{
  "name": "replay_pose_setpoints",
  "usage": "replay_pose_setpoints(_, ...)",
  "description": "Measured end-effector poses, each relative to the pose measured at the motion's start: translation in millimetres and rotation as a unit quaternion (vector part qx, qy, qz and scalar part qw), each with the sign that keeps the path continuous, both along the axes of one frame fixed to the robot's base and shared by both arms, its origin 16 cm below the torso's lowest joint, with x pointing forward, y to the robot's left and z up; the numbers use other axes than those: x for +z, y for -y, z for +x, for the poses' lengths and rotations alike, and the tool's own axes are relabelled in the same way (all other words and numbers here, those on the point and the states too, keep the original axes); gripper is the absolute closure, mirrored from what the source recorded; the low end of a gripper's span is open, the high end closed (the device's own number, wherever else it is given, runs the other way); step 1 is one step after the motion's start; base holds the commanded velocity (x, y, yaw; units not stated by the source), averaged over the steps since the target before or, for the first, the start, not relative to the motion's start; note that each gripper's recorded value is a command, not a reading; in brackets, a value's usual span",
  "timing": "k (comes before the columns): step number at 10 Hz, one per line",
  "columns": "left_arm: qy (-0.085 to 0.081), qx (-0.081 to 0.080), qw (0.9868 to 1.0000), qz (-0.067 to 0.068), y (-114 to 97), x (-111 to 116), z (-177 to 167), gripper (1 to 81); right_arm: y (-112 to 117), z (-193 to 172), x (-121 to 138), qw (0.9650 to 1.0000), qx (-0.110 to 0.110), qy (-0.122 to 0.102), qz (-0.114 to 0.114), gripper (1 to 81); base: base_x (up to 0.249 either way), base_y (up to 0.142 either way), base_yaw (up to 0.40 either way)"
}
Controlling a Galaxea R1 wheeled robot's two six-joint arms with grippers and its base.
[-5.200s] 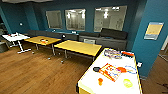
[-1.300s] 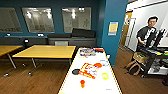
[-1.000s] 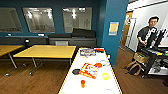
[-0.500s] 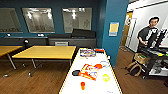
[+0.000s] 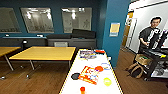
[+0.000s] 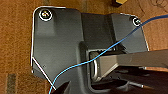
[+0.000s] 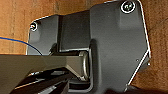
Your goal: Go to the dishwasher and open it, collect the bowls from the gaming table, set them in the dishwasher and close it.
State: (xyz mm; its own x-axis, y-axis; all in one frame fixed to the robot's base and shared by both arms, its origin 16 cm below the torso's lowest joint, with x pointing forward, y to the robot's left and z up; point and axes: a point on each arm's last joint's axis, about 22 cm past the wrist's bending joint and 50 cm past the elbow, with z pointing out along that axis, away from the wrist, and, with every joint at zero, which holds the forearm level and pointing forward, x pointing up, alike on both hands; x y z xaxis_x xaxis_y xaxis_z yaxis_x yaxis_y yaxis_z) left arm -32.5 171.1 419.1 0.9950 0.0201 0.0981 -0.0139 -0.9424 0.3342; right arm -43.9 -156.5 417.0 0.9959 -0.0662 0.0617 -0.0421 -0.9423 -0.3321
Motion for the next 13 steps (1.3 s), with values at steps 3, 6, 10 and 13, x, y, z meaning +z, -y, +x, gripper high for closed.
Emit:
replay_pose_setpoints(3,0.001,0.0,1.0,0.0,0.0,0.1,0.7,1.0,8.9,-2.1,-0.9,1.0,0.0,-0.002,-0.005,1.0,0.149,0.0,0.0)
replay_pose_setpoints(6,0.008,0.001,1.0,-0.002,2.4,0.4,13.4,1.0,16.2,7.3,-1.0,0.9999,-0.005,0.007,-0.008,1.0,0.025,0.0,0.0)
replay_pose_setpoints(10,-0.005,0.0,1.0,-0.001,2.3,0.2,-6.9,1.0,12.7,-4.4,10.9,0.9994,-0.007,0.001,0.035,1.0,0.0,0.0,0.0)
replay_pose_setpoints(13,0.002,0.001,1.0,-0.001,2.2,0.4,0.4,1.0,28.9,22.6,41.2,0.9953,-0.029,0.029,0.087,1.0,0.0,0.0,0.0)
